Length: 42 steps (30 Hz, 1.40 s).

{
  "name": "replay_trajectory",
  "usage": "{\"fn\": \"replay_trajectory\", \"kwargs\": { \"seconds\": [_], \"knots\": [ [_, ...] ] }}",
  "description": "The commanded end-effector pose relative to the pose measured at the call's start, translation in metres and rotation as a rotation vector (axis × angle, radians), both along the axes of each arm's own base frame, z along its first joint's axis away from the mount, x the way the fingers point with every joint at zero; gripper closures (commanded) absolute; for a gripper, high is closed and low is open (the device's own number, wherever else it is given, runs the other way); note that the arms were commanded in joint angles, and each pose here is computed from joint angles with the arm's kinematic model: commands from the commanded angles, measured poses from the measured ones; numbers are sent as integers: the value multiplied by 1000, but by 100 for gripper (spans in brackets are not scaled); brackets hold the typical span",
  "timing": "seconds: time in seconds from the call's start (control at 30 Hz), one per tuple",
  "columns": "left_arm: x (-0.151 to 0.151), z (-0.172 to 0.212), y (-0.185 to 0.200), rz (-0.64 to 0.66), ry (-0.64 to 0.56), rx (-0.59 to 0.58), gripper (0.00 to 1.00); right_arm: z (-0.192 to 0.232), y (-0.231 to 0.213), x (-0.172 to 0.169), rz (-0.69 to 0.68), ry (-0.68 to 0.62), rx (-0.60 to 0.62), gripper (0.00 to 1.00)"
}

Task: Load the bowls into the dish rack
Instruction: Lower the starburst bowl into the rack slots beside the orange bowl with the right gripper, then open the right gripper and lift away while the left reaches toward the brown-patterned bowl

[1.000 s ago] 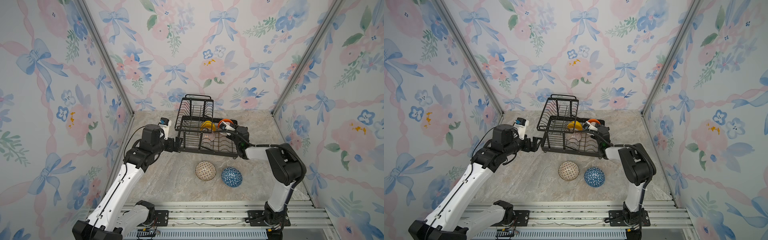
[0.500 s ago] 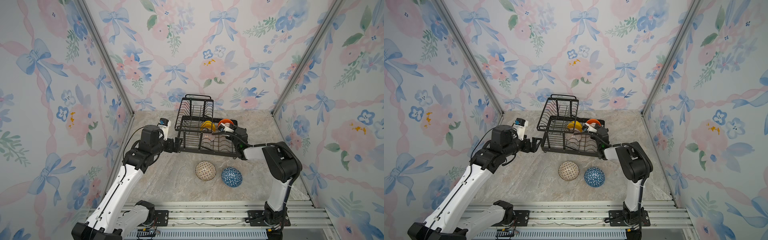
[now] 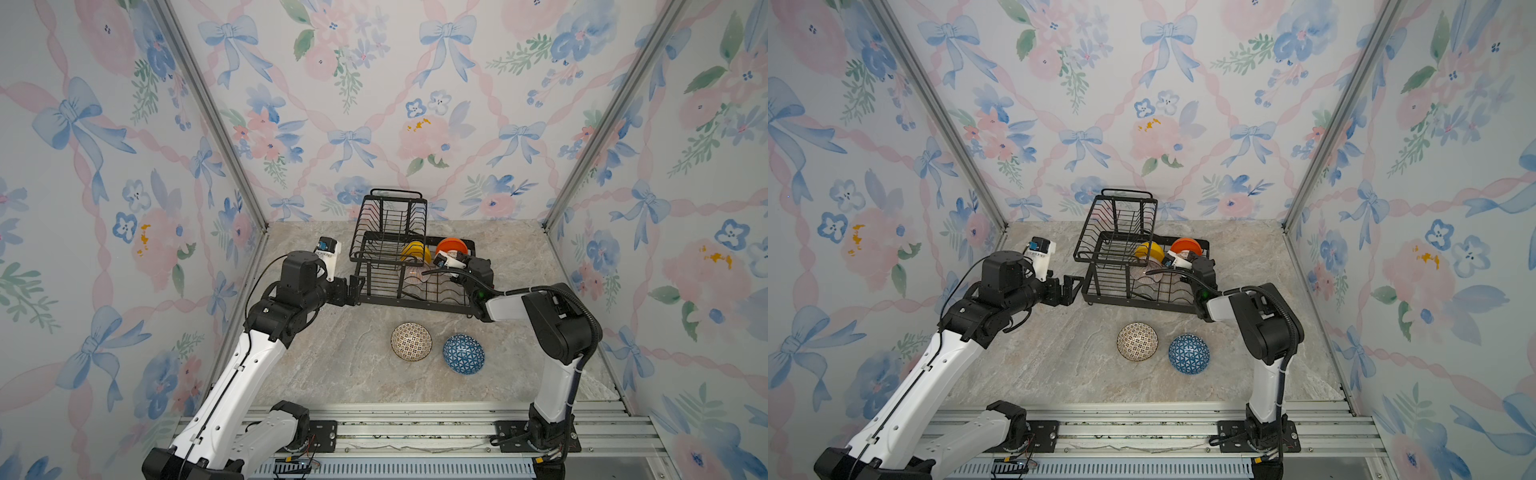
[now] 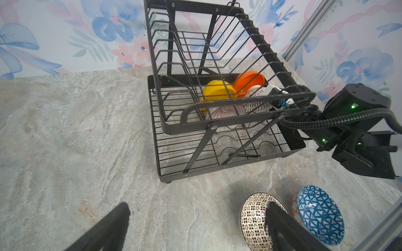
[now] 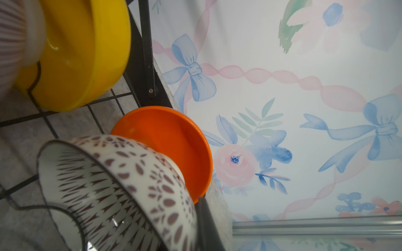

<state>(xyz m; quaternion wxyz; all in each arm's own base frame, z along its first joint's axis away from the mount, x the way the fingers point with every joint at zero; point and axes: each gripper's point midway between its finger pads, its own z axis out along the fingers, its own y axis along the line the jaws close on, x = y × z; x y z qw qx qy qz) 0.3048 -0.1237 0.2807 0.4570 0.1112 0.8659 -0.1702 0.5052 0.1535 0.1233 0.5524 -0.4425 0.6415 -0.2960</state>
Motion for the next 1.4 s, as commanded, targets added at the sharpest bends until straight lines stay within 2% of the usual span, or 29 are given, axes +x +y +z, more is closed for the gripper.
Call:
{"fn": "replay_trajectory", "kwargs": {
  "seconds": [0.0, 0.2, 0.37, 0.6, 0.77, 0.87, 0.93, 1.03, 1.13, 1.3, 1.37],
  "knots": [
    [-5, -1, 0, -9, 6, -11, 2, 14, 11, -4, 41, -14, 36, 100],
    [-5, 0, 0, -11, 5, -13, 2, 12, 11, -3, 39, 7, 38, 99],
    [-5, -1, -1, -14, 5, -11, 2, 9, 11, -4, 47, 47, 54, 87],
    [-6, 0, 0, -14, 2, -11, 2, 11, 9, -2, 36, 40, 46, 81],
    [-8, -1, 1, -11, 0, -11, 2, 17, 6, -1, 30, 41, 48, 66],
    [-10, -1, 2, -9, 0, -11, 2, 24, 2, -1, 11, 35, 51, 61],
    [-10, -1, 2, -9, 1, -10, 2, 31, 1, -3, 4, 28, 61, 50],
    [-12, -2, 2, -9, 3, -13, 2, 40, -2, -7, -6, 19, 79, 29],
    [-13, -4, 2, -12, 8, -17, 2, 51, -5, -13, -23, 4, 98, 16],
    [-15, -11, 2, -5, 31, -30, 2, 68, -11, -32, -77, -11, 136, 2],
    [-17, -16, 1, -4, 46, -35, 2, 77, -12, -42, -96, -12, 168, 3]
  ]
}}
